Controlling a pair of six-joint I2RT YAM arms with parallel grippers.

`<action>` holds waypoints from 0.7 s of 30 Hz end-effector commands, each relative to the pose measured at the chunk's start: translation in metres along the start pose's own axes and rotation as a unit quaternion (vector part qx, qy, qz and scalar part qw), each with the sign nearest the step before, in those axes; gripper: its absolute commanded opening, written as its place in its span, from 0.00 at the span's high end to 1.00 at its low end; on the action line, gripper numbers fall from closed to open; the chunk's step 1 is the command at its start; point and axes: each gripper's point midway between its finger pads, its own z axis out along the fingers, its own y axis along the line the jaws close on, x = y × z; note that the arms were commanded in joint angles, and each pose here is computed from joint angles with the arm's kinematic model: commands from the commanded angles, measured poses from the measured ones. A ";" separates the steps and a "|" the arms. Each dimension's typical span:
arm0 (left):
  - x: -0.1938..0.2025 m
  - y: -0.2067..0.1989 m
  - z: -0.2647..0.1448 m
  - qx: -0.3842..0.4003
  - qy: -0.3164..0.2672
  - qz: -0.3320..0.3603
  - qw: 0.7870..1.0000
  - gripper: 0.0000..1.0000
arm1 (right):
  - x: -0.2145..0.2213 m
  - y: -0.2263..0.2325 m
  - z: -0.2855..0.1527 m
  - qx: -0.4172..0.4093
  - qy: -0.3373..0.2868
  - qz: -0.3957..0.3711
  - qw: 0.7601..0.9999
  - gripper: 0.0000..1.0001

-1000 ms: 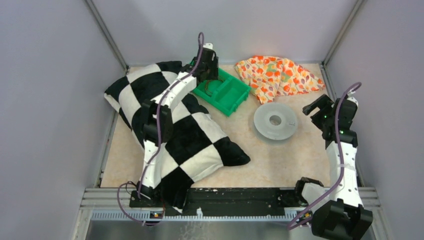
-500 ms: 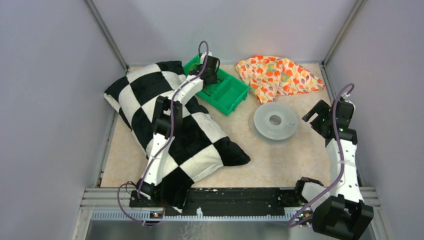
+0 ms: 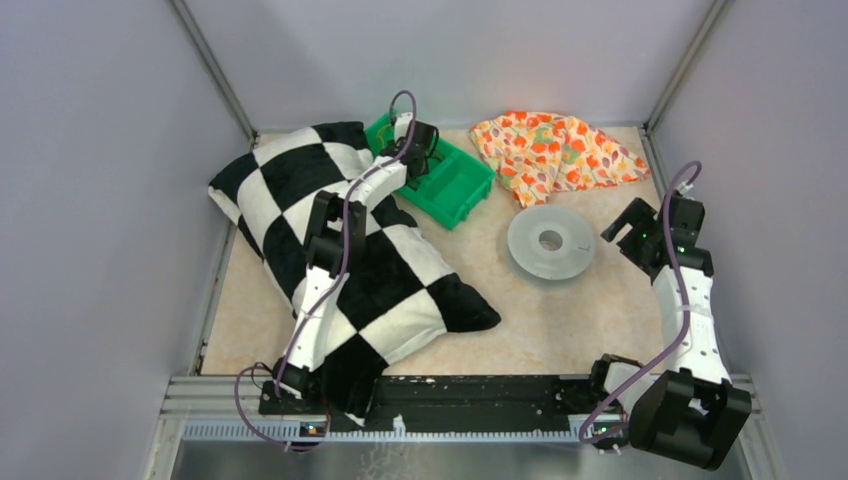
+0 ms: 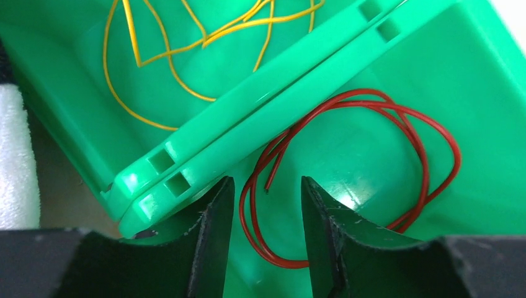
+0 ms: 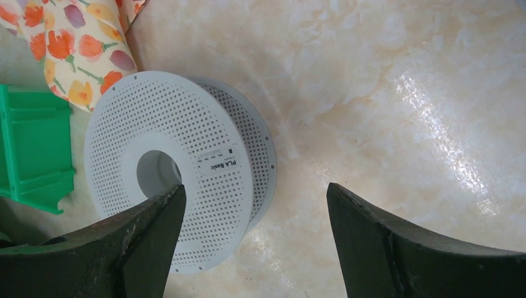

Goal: Wrap the cables

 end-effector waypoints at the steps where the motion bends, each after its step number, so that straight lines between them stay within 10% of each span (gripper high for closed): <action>1: 0.008 0.004 0.008 -0.009 -0.009 -0.020 1.000 0.50 | -0.021 0.014 -0.005 -0.025 -0.026 -0.008 0.999 0.17; 8: 0.019 -0.004 0.009 0.007 0.000 -0.044 0.999 0.55 | -0.017 0.015 -0.004 -0.029 -0.019 -0.005 0.999 0.17; 17: -0.009 -0.011 -0.010 0.021 -0.025 -0.047 0.998 0.98 | -0.022 0.016 -0.009 -0.027 -0.024 -0.007 0.999 0.17; 21: -0.053 -0.024 -0.056 0.051 -0.070 -0.026 0.996 1.00 | -0.020 0.018 -0.010 -0.033 -0.022 -0.005 0.999 0.17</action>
